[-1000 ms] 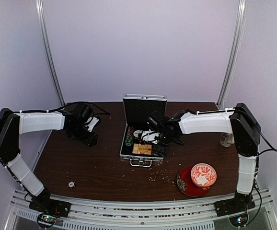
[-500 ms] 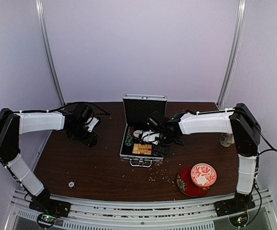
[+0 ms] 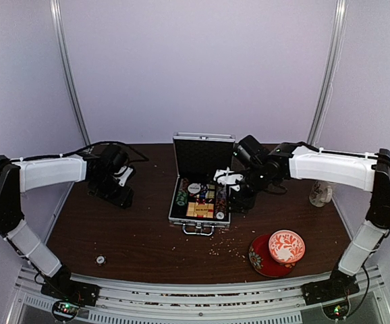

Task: Pack up texas hold em set

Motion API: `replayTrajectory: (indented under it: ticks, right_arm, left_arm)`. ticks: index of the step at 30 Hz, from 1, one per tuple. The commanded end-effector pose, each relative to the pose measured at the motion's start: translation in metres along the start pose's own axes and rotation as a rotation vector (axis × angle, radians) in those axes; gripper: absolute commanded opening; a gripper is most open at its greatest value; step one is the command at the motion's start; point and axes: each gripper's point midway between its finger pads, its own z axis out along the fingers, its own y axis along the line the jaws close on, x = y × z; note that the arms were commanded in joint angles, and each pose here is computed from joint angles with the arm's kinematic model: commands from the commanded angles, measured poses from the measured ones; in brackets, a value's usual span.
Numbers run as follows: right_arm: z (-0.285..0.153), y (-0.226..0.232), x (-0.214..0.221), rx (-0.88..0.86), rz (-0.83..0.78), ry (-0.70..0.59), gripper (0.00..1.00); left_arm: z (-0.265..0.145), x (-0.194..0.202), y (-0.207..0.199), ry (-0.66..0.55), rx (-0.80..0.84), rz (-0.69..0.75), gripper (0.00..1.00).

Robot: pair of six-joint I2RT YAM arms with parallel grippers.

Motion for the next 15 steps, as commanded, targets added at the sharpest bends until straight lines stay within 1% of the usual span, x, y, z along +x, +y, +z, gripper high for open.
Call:
replayTrajectory:
  ticks: [1, 5, 7, 10, 12, 15]
  right_arm:
    - [-0.022, 0.042, -0.001, -0.215, -0.04, -0.134, 0.72]
    - [-0.021, 0.052, 0.006, -0.243, -0.042, -0.176, 0.72]
    - [-0.02, 0.052, 0.01, -0.232, -0.05, -0.174, 0.72]
    - [-0.022, 0.053, 0.013, -0.231, -0.049, -0.188, 0.72]
    - [-0.023, 0.057, 0.014, -0.25, -0.055, -0.197, 0.72]
    - [-0.024, 0.061, 0.017, -0.262, -0.062, -0.196, 0.72]
  left_arm:
    - [-0.022, 0.047, -0.007, 0.109, 0.02, -0.121, 0.58]
    - [-0.03, 0.097, -0.005, 0.204, -0.006, -0.229, 0.6]
    - [-0.034, 0.114, -0.005, 0.225, -0.002, -0.291, 0.64]
    - [-0.035, 0.134, -0.011, 0.242, 0.03, -0.378, 0.67]
    - [-0.032, 0.146, -0.01, 0.261, 0.02, -0.419, 0.67]
    - [-0.031, 0.155, -0.009, 0.279, 0.01, -0.465, 0.67]
